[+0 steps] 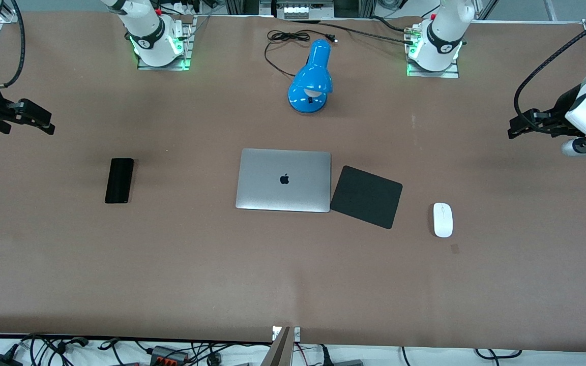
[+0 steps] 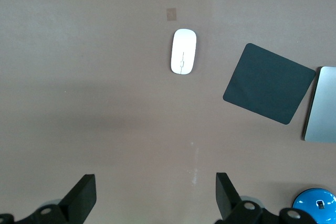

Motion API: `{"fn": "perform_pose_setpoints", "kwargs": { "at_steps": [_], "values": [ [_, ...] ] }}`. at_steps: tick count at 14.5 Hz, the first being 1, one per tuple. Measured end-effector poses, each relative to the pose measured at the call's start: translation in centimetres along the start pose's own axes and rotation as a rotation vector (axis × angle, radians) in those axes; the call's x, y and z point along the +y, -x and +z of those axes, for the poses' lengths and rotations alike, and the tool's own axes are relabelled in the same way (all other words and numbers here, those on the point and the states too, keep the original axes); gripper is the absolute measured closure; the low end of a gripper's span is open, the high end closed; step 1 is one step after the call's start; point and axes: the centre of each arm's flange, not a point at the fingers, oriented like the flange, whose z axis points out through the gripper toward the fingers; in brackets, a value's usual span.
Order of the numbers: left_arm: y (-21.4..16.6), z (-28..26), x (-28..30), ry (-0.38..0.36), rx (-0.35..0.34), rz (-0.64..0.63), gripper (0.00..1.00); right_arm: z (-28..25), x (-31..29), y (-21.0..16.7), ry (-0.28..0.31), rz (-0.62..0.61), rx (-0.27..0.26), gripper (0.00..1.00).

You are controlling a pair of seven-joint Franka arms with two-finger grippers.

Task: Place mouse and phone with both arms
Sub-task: 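Move the right gripper toward the black phone while the left gripper nears the mouse, then lower the right gripper onto the phone while the left gripper lowers onto the mouse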

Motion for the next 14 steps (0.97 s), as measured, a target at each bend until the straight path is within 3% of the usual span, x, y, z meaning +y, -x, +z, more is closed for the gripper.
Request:
{"fn": "perform_pose_setpoints", "kwargs": {
  "at_steps": [9,12,14],
  "values": [
    [-4.4,8.2,0.1,0.000,-0.153,0.002,0.00,11.0,0.2,-4.1,0.006,0.003,-0.106,0.00],
    [-9.2,14.7,1.5,0.004,-0.202,0.021,0.00,17.5,1.6,-3.4,0.005,0.025,-0.104,0.00],
    [-13.1,20.4,2.7,0.004,-0.169,0.038,0.00,22.2,2.5,-2.4,0.005,0.042,-0.098,0.00]
  ]
}}
